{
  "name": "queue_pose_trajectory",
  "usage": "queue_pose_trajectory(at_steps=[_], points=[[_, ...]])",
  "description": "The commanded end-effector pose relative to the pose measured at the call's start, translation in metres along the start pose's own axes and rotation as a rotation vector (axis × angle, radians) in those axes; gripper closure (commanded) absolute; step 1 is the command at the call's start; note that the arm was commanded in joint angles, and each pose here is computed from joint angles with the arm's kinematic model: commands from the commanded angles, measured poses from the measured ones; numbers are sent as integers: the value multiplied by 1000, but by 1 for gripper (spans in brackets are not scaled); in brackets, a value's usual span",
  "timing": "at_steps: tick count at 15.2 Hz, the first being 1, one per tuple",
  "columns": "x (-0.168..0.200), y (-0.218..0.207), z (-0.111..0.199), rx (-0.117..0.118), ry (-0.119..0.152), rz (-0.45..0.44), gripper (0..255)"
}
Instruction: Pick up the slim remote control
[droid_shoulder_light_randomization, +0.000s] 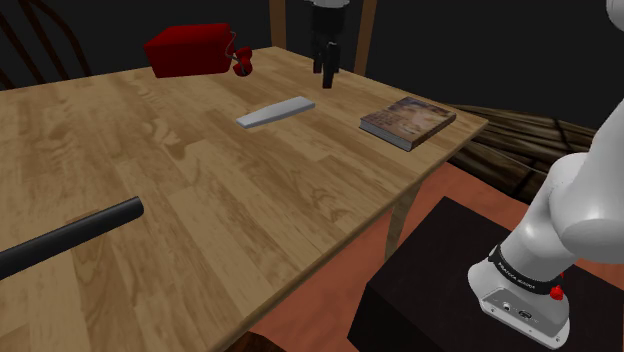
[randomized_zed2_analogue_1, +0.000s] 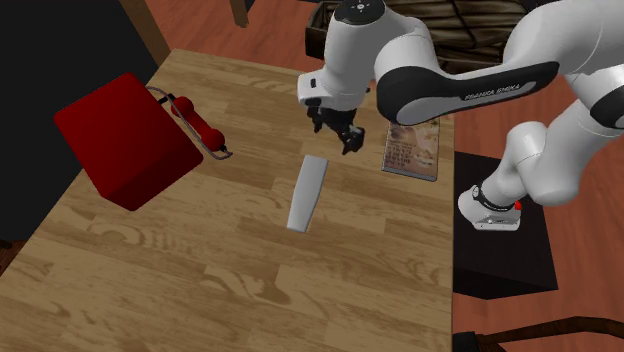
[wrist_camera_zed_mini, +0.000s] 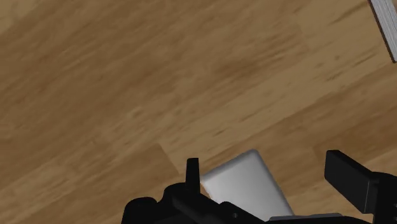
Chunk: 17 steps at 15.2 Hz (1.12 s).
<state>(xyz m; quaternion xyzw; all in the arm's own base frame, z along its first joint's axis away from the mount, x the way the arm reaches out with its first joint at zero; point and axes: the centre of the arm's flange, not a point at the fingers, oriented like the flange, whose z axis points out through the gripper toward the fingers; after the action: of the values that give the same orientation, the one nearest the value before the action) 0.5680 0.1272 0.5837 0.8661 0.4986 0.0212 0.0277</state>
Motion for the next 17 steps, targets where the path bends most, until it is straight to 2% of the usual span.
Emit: queue_pose_trajectory(at_steps=[1,9,17], points=[[27,1,6,12,1,-102,0],[127,-24,23,60,3,-493,0],[128,-27,63,60,3,-494,0]])
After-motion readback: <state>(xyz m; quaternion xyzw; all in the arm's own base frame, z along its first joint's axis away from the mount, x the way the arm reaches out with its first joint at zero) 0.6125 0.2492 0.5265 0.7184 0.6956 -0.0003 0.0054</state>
